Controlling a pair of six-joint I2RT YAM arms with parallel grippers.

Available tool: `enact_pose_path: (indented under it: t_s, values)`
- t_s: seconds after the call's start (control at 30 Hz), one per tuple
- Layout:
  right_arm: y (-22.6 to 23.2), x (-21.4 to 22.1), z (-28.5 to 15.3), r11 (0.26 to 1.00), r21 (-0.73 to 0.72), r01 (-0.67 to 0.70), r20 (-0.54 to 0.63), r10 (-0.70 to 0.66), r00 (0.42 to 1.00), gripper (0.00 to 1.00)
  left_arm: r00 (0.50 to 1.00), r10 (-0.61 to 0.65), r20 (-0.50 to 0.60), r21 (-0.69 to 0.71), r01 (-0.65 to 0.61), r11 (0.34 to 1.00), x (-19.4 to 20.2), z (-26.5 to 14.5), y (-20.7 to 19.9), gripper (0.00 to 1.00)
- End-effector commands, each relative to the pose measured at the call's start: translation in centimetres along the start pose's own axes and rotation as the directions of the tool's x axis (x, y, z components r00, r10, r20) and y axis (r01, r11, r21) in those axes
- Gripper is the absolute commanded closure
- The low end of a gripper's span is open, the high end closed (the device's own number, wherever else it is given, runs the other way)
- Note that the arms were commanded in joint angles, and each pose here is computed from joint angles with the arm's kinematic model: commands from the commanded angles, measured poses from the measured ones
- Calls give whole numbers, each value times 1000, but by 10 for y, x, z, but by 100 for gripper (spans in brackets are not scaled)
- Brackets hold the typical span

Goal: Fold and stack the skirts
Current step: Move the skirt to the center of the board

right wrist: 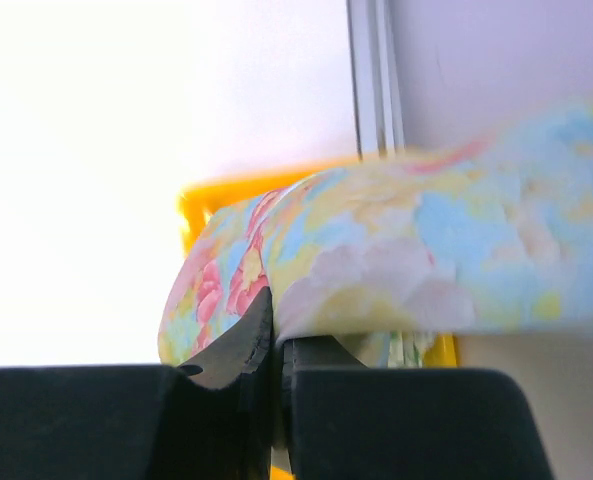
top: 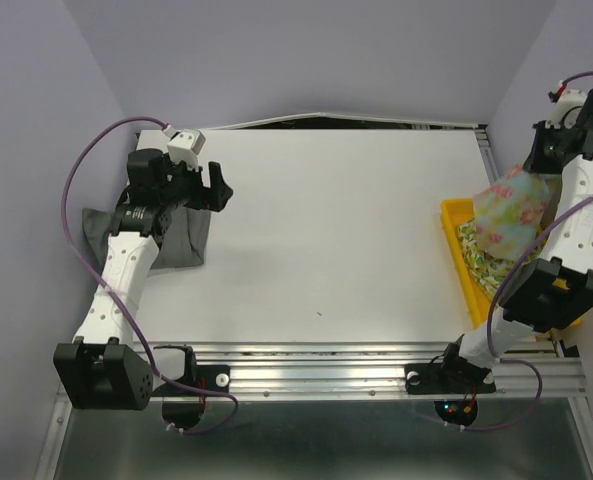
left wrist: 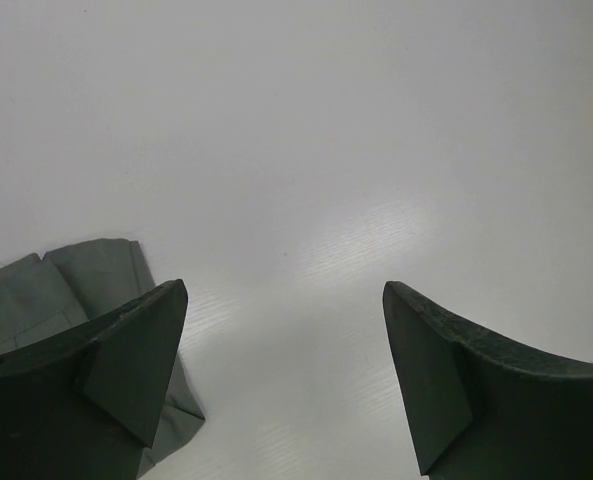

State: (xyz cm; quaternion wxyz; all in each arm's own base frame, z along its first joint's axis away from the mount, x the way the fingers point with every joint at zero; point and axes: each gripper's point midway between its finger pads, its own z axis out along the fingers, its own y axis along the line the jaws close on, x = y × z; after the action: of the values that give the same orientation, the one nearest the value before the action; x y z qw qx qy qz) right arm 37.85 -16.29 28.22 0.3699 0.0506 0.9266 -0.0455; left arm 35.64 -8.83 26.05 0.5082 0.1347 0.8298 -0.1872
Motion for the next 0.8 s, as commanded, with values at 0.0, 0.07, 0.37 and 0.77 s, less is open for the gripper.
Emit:
enact_pose_path:
  t_s: [0.0, 0.07, 0.37, 0.77]
  values:
    - [61, -69, -63, 963, -261, 61, 265, 11, 964, 99, 994, 24, 106, 71, -32, 997, -39, -16, -18, 10]
    - [83, -82, -72, 937, -334, 97, 317, 15, 948, 99, 991, 16, 133, 77, -26, 997, -45, -19, -20, 10]
    - [274, -56, -57, 688, -659, 304, 328, -100, 939, 99, 981, 31, 190, 68, -45, 997, -57, -32, -21, 11]
    - [347, 103, 5, 479, -871, 112, -29, -276, 961, 98, 988, 123, 92, 94, -132, 987, -2, -34, -24, 11]
